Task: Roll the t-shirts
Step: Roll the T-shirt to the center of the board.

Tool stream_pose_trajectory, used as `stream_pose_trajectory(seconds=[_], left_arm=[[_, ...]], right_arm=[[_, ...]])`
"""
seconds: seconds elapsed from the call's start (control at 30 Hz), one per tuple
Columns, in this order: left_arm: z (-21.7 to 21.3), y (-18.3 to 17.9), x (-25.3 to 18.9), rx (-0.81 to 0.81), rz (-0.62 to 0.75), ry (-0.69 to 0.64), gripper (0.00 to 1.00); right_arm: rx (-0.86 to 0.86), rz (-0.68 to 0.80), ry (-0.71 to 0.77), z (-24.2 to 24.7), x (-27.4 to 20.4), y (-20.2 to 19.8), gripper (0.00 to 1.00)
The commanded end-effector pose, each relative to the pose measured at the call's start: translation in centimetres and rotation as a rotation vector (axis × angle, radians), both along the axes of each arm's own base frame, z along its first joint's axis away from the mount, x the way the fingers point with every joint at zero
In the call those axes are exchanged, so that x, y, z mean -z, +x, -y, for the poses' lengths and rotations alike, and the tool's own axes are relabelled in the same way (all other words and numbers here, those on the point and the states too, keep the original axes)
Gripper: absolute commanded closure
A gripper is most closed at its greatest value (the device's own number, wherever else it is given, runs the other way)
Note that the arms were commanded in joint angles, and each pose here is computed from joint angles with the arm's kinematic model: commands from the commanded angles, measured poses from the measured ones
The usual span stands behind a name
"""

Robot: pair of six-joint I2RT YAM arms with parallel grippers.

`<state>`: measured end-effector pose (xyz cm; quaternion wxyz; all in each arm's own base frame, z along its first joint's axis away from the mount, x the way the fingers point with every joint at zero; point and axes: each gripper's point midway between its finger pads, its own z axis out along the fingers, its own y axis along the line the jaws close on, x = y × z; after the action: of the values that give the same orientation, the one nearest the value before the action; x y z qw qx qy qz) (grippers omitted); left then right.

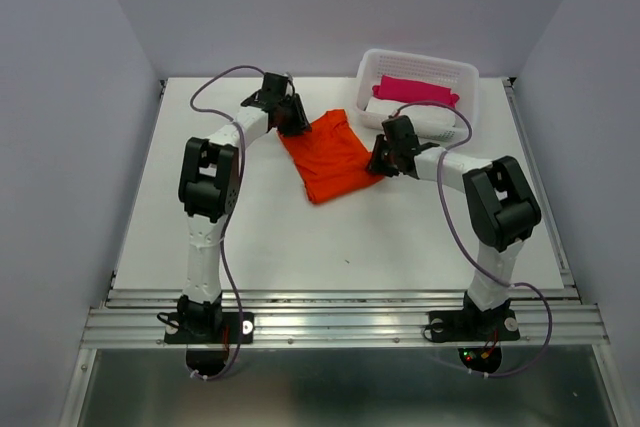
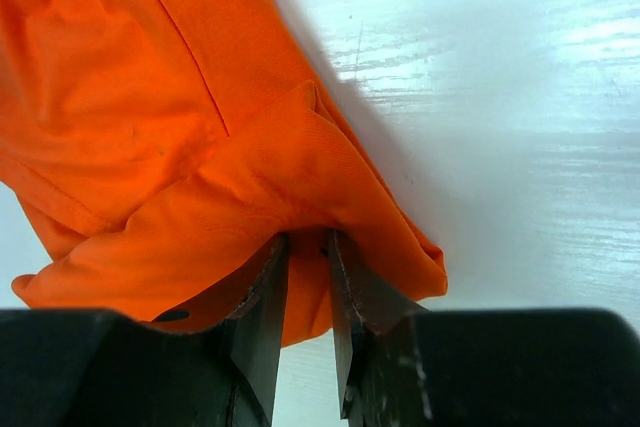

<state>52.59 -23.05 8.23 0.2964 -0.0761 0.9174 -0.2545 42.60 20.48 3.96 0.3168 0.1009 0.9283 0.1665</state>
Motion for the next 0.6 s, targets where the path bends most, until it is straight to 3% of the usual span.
stream_pose_trajectory(seconds=[0.0, 0.17, 0.27, 0.47, 0.57], left_arm=[[-0.4, 0.6, 1.3, -0.003, -0.026, 0.046, 0.57], [-1.7, -1.2, 5.0, -0.03, -0.125, 0.093, 0.59], [-3.3, -2.3, 4.3, -0.061, -0.116, 0.089, 0.59], [-7.8, -9.4, 5.4, -0.097, -0.185, 0.173, 0.58], [-8.7, -10.8, 3.9, -0.11, -0.161, 0.19, 0.57]], right_arm=[[-0.012, -0.083, -0.122, 2.1, 3.0, -1.0, 0.71], [-0.092, -0.089, -0.122, 1.2, 3.2, -0.6, 0.7], [-0.178, -0.086, -0.108, 0.4, 3.1, -0.8, 0.7], [-0.368, -0.065, -0.108, -1.5, 2.5, -2.4, 0.67], [-0.405, -0.055, -0.091, -2.4, 2.0, -2.9, 0.67]])
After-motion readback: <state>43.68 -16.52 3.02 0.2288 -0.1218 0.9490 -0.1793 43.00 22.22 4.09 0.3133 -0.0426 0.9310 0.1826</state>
